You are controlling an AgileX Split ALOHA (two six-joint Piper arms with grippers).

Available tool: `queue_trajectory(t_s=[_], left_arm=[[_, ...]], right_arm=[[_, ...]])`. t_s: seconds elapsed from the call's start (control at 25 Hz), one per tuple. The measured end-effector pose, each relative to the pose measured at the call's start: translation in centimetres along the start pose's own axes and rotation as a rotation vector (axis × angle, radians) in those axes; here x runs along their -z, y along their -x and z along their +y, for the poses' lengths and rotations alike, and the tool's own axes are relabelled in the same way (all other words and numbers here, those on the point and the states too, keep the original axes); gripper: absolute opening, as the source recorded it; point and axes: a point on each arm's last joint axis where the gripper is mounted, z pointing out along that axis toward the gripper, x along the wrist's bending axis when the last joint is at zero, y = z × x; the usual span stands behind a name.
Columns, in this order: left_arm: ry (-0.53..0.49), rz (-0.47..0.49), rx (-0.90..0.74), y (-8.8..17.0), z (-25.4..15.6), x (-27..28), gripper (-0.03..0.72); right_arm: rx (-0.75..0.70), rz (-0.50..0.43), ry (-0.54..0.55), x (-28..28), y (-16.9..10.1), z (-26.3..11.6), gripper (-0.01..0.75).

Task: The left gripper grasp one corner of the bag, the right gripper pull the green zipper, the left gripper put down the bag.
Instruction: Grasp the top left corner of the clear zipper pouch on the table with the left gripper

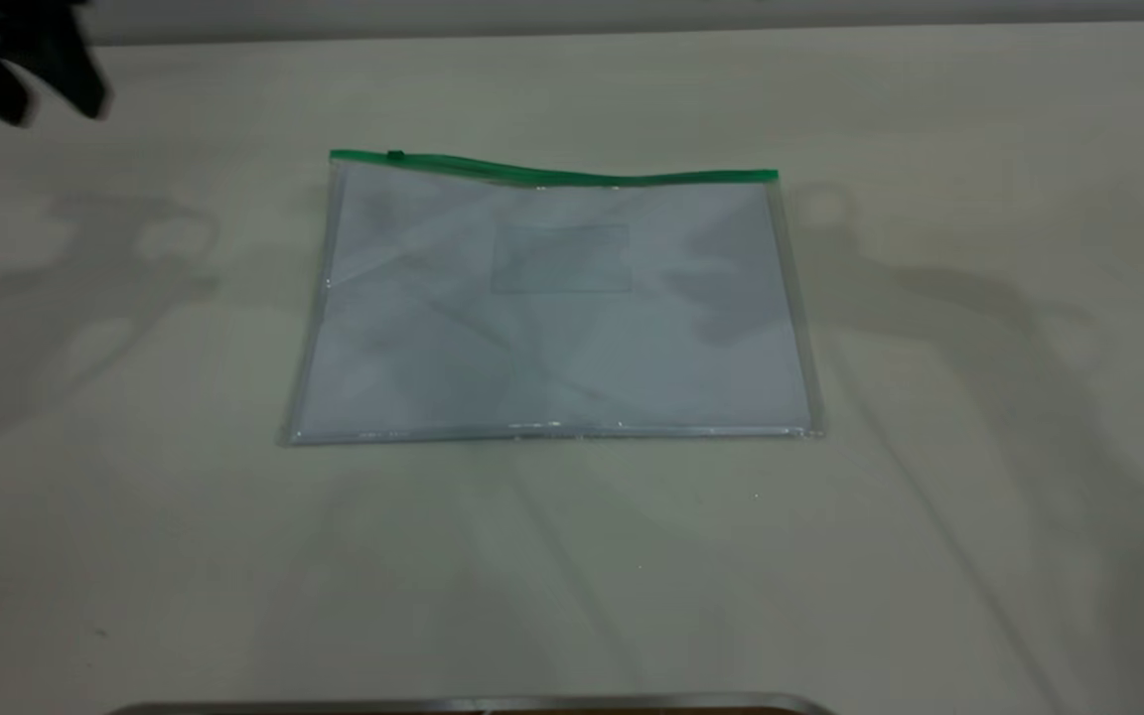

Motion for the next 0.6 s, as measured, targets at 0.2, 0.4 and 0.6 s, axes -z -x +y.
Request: queue_trajectory(t_s=[0.2,0.4,0.6], left_arm=[[0.011,-0.229,-0.091,0.8,2.0,-5.0,0.534],[0.013,-0.436,-0.099,1.4,2.9,-9.1,0.536],[0.022,-0.443,-0.109,1.0,3.4,-11.0,0.551]], right_arm=[[0.033,0.019,0.012,-2.1,-0.2,1.3,0.516],[0.032,0.018,0.029,-2.5,0.1,1.8,0.516],[0.031,0.019,0.026,-2.7,0.2,1.8,0.516]])
